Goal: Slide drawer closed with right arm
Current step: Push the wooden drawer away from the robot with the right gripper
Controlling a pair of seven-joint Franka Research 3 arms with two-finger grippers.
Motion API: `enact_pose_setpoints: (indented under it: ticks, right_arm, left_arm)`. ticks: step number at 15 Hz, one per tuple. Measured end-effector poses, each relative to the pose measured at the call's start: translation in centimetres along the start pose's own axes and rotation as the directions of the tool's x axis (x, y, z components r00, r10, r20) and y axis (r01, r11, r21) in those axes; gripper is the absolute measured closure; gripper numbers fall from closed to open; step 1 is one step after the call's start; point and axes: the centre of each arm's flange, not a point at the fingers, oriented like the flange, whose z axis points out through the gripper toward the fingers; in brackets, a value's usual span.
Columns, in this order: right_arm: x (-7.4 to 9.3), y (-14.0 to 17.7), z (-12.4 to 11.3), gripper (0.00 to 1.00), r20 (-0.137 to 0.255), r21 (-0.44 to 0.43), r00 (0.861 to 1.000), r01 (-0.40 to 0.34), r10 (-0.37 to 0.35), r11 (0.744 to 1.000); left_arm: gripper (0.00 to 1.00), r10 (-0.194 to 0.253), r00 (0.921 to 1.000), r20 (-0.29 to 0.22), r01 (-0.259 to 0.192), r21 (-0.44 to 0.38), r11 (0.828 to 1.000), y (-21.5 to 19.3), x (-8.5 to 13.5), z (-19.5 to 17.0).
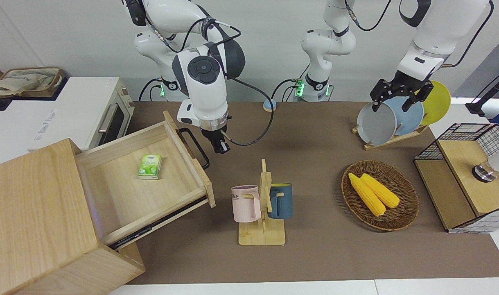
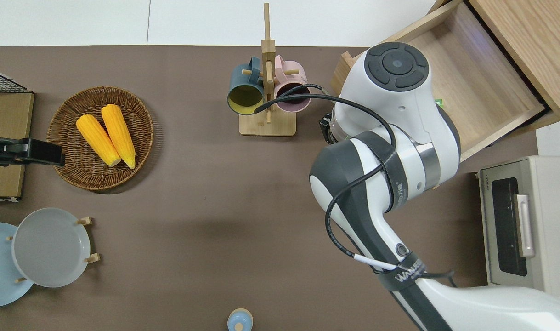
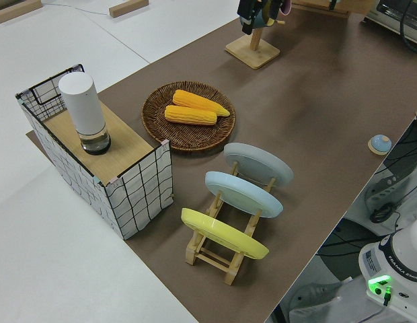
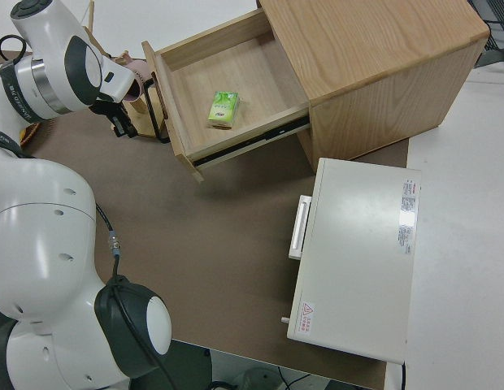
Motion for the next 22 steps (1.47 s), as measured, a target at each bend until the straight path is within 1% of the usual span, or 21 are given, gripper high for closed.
enact_pose_setpoints:
  ticks: [5, 9, 11, 15, 17, 22]
  right_arm:
    - [2.7, 0.6, -0.1, 0.99, 0.003, 0.002, 1.0, -0.003, 0.003, 1.0]
    - [3.6, 0.7, 0.0, 0.99, 0.006, 0.001, 1.0, 0.017, -0.017, 1.0]
    - [4.3, 0.9, 0.1, 0.99, 0.007, 0.001, 0.999, 0.031, -0.031, 1.0]
    - [6.6, 1.4, -0.1, 0.99, 0.003, 0.015, 0.994, 0.107, -0.107, 0.994]
    - [7.9, 1.5, -0.3, 0.99, -0.006, 0.032, 0.992, 0.126, -0.126, 0.992]
    - [10.4, 2.1, -0.5, 0.99, -0.02, 0.053, 0.984, 0.178, -0.177, 0.983]
  left_arm:
    - [0.0, 0.0, 1.0, 0.0, 0.0, 0.0, 1.0, 0.0, 0.0, 0.0]
    - [0.0, 0.0, 1.0, 0.0, 0.0, 0.0, 1.0, 0.0, 0.0, 0.0]
    - [0.0, 0.0, 1.0, 0.0, 0.0, 0.0, 1.0, 0.0, 0.0, 0.0]
    - [0.0, 0.0, 1.0, 0.0, 0.0, 0.0, 1.0, 0.0, 0.0, 0.0]
    - [0.0, 0.0, 1.0, 0.0, 0.0, 0.0, 1.0, 0.0, 0.0, 0.0]
    - [0.0, 0.0, 1.0, 0.0, 0.0, 0.0, 1.0, 0.0, 0.0, 0.0]
